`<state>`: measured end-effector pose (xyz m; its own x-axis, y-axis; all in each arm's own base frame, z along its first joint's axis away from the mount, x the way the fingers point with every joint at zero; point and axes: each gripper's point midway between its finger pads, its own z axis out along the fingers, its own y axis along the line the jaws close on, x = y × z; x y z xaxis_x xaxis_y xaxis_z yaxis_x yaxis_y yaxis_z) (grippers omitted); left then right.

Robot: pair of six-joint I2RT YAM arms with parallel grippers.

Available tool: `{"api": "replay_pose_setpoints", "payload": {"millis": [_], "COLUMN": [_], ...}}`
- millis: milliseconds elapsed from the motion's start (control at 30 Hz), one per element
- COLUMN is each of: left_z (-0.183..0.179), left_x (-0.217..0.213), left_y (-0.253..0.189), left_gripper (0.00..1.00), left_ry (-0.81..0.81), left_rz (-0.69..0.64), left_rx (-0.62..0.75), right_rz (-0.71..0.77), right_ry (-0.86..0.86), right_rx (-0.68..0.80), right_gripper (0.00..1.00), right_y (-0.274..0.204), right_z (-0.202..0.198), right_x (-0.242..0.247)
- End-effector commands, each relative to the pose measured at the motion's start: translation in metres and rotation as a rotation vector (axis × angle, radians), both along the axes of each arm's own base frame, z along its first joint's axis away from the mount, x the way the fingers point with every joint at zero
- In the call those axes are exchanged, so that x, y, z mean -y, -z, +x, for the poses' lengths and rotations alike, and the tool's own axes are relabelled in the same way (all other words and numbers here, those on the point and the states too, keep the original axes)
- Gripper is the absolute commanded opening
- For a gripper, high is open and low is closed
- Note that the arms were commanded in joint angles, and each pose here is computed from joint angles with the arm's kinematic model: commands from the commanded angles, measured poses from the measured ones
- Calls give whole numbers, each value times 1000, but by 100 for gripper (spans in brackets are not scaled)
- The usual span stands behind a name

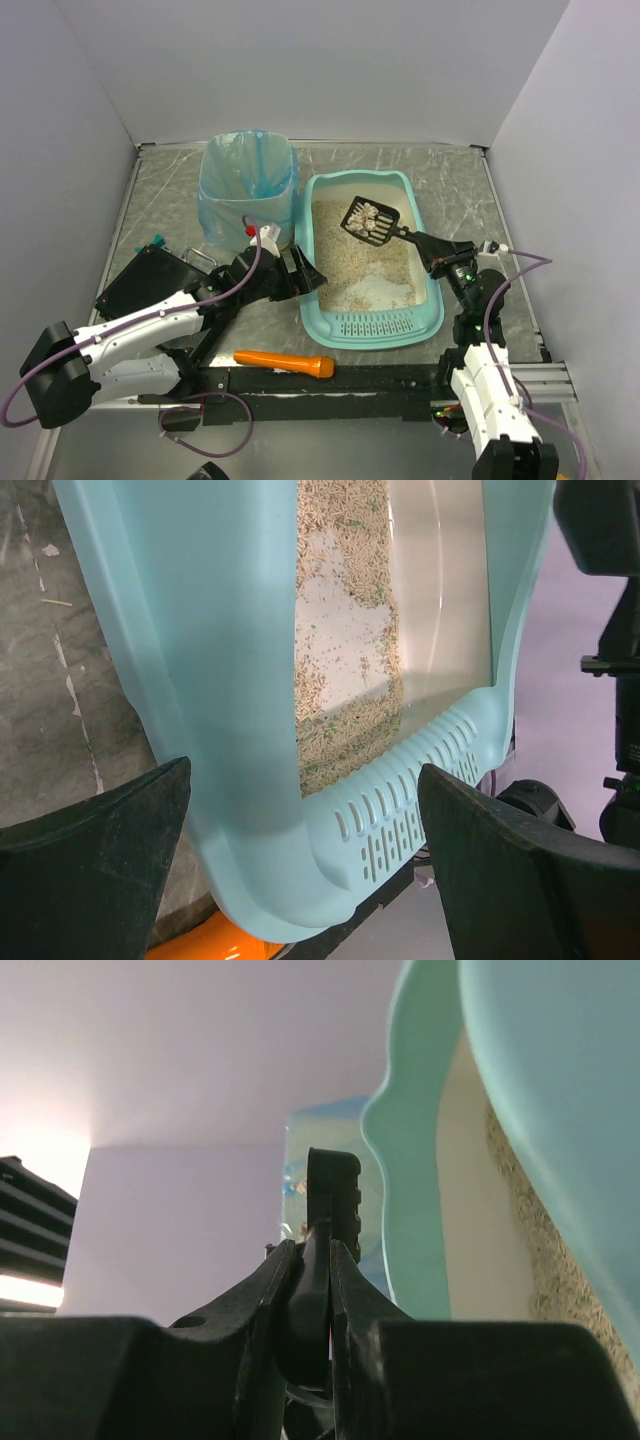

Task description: Clean the litter box

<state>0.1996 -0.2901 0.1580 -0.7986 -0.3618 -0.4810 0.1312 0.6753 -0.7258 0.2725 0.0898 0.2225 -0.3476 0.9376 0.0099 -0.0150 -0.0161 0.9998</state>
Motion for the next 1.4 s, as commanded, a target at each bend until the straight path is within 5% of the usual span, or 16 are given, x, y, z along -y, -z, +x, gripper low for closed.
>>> {"api": "replay_pose_setpoints", "payload": {"millis": [0,100,233,333,433,767,867,1267,1367], "left_z": [2,3,3,3,4,4,4,4,4], "left_x": [5,8,8,10,10,5,5,5,5], "left_y": [-9,-10,-8,-8,-9,-9,-8,-7,-10], "left_gripper": [99,99,99,99,99,99,99,99,99], "left_ry": [-2,8,8,18,10,-3,-6,1,5], "left_rz": [-38,-28,-30,-21,-21,-20,-21,-7,-17], "left_rx": [14,14,5,7,8,17,13,17,27], "right_rz": [-81,-38,-71,33,-34,-80,-101,-168,-198], "right_ry": [-8,110,-43,33,-56,126,-25,-52,93], "right_rx": [136,116,108,99,102,104,115,98,42], "right_gripper": [0,0,0,0,0,0,0,0,0], "right_y": [-39,-32,-34,-27,-33,-43,-42,-49,-37], "right_z": [-8,-6,-9,-2,-4,0,-2,-3,3], "right_x": [-2,24,-1,13,-7,25,-1,-11,16]}}
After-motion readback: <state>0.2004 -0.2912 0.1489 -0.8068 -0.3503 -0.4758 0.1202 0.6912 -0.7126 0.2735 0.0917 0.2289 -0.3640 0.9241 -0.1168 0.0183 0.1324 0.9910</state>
